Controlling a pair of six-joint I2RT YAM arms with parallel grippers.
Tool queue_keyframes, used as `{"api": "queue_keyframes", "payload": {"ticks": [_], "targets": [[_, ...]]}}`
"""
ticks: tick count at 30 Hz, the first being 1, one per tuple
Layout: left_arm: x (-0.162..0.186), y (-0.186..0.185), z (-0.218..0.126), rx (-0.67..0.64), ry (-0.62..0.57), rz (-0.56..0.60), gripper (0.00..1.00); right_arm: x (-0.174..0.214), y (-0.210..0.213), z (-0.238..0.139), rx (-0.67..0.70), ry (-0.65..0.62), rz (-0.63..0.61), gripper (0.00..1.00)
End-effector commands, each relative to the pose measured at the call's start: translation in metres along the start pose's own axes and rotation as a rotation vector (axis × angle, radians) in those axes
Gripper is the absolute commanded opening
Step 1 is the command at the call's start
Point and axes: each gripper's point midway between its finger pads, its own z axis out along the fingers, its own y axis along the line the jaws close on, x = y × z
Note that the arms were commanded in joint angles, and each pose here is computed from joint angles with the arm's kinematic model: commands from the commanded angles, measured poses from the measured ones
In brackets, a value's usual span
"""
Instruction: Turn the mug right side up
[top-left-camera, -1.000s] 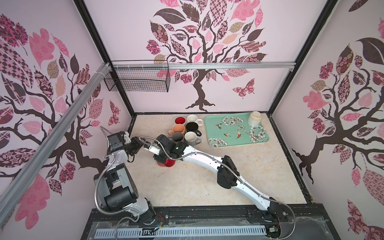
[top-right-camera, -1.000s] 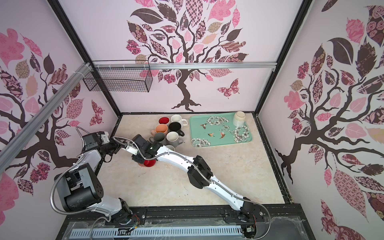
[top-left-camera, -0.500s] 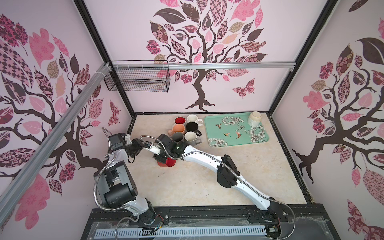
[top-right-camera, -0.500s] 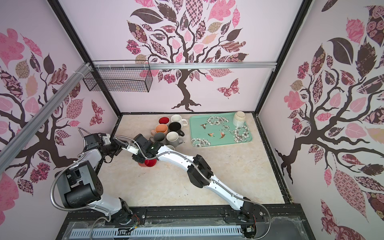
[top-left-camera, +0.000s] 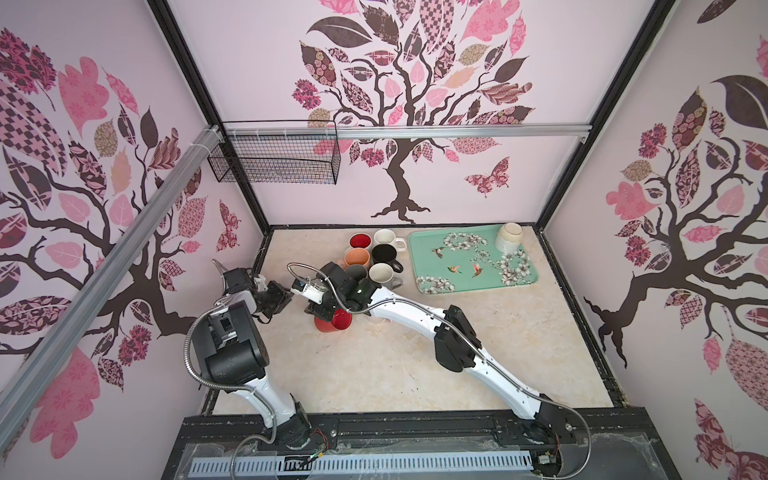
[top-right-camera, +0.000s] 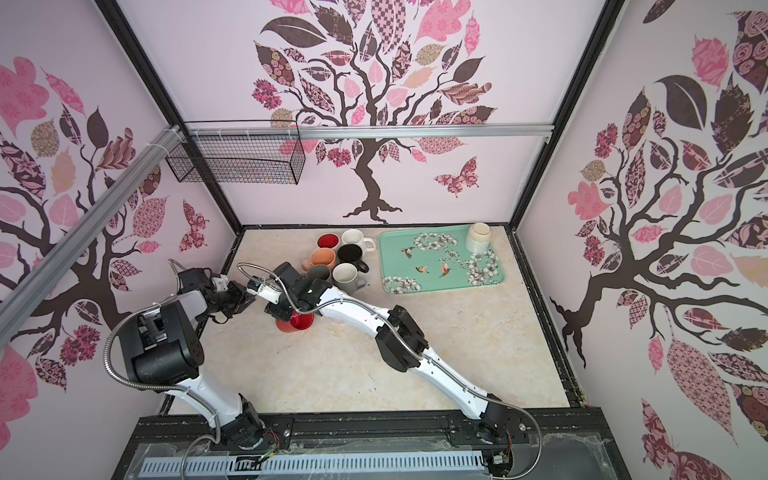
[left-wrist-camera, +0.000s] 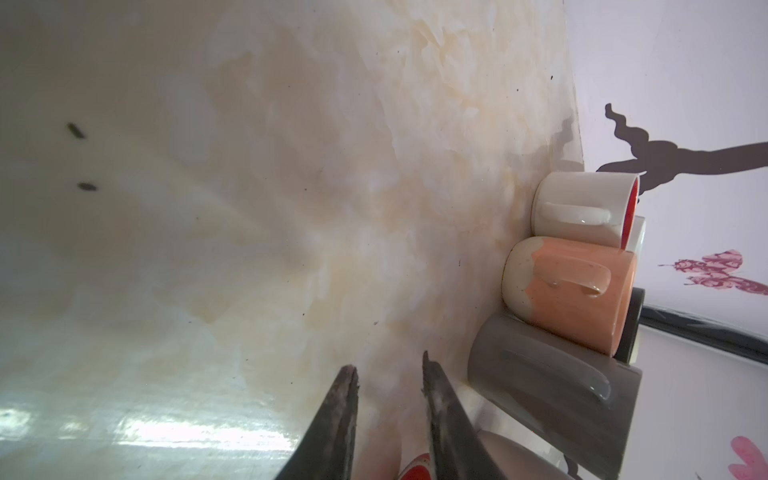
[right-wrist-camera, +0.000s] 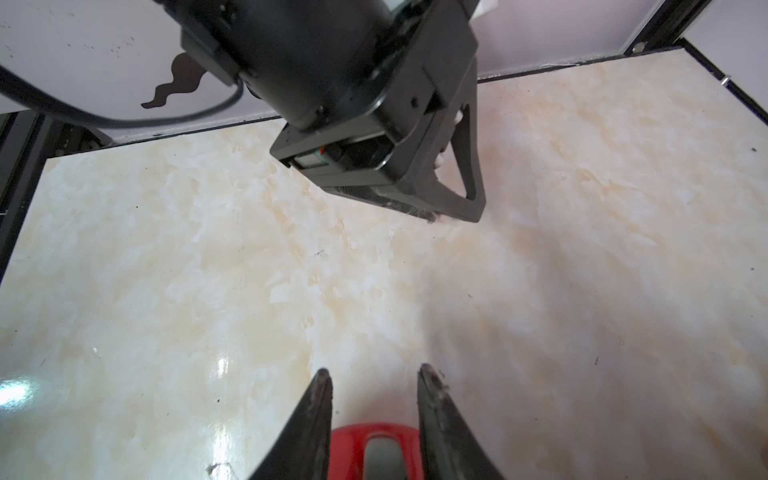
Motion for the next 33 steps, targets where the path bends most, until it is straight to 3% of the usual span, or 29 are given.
{"api": "queue_keyframes", "payload": {"ticks": [1, 6, 12, 18, 25, 33], "targets": [[0.015, 0.005, 0.001, 0.003, 0.042, -0.033, 0.22, 0.106, 0.023, 0.046, -0.097, 0.228, 0.071, 0.36], [0.049, 0.012, 0.004, 0.044, 0.104, -0.125, 0.09, 0.111, 0.029, 0.050, -0.122, 0.228, 0.088, 0.35], [0.084, 0.017, 0.007, 0.112, 0.153, -0.240, 0.00, 0.114, 0.032, 0.049, -0.134, 0.224, 0.093, 0.37], [0.094, 0.017, -0.008, 0.091, 0.145, -0.239, 0.00, 0.118, 0.036, 0.053, -0.159, 0.208, 0.114, 0.40], [0.072, 0.026, -0.043, 0.008, -0.077, -0.278, 0.00, 0.123, 0.039, 0.062, -0.177, 0.186, 0.138, 0.43], [0.097, 0.029, -0.024, 0.096, 0.008, -0.363, 0.00, 0.115, 0.037, 0.068, -0.179, 0.144, 0.165, 0.49]]}}
